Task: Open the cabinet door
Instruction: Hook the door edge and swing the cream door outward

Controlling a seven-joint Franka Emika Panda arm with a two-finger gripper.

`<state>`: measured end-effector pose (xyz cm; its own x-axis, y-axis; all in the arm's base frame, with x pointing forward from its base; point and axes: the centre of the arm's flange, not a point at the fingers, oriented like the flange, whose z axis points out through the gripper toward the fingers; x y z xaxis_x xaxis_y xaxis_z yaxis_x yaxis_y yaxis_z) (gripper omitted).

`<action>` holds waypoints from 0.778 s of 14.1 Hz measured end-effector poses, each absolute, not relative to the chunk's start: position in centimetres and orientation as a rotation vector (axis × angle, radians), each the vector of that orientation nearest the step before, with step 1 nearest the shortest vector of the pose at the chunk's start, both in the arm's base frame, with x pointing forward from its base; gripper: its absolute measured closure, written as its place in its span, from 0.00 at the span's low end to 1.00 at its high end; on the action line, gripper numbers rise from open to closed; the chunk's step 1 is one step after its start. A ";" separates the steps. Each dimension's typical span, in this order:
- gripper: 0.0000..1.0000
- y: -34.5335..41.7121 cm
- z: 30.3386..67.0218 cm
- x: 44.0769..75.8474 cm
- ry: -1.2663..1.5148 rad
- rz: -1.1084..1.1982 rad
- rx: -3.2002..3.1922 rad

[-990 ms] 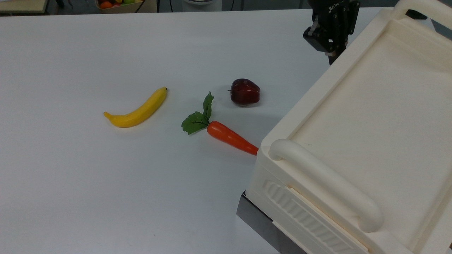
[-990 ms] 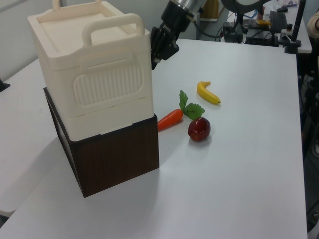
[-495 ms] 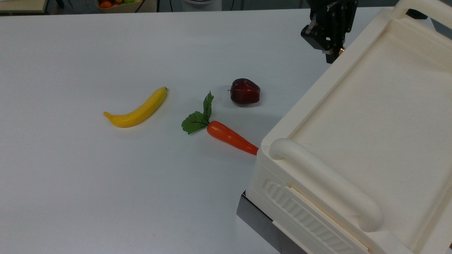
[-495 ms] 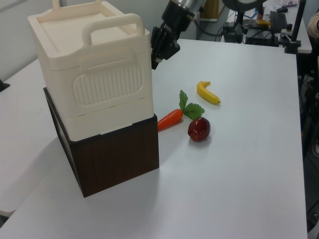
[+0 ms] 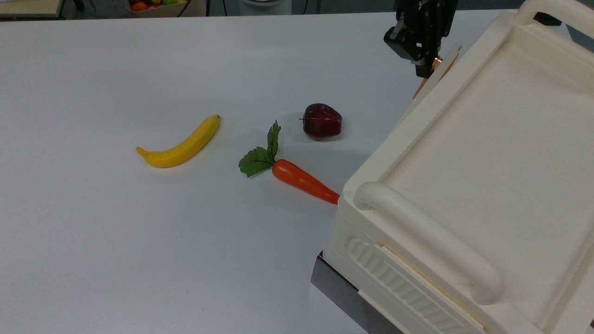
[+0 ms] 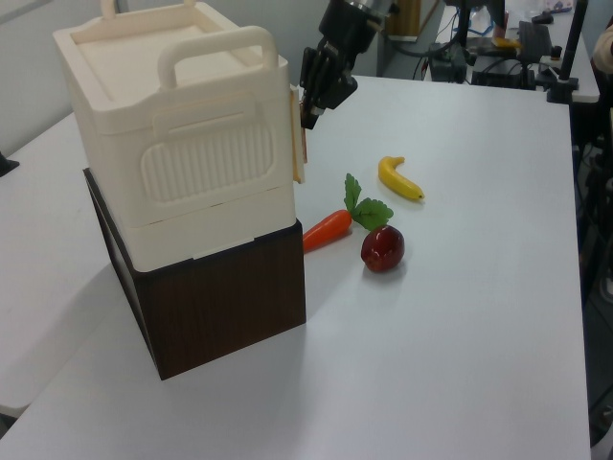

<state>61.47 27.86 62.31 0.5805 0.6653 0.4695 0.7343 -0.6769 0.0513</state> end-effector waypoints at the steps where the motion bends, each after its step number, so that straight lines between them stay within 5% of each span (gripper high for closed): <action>1: 0.85 27.4 62.3 61.4 -1.182 -0.668 -2.668; 4: 0.71 25.1 61.6 60.9 -1.169 -0.486 -2.713; 10: 0.04 17.8 65.0 58.4 -1.078 -0.281 -2.792; 11: 0.00 16.9 66.3 57.7 -1.067 -0.294 -2.799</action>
<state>57.74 16.94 66.29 0.7308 0.6435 0.2276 0.6692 -0.7412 -0.0529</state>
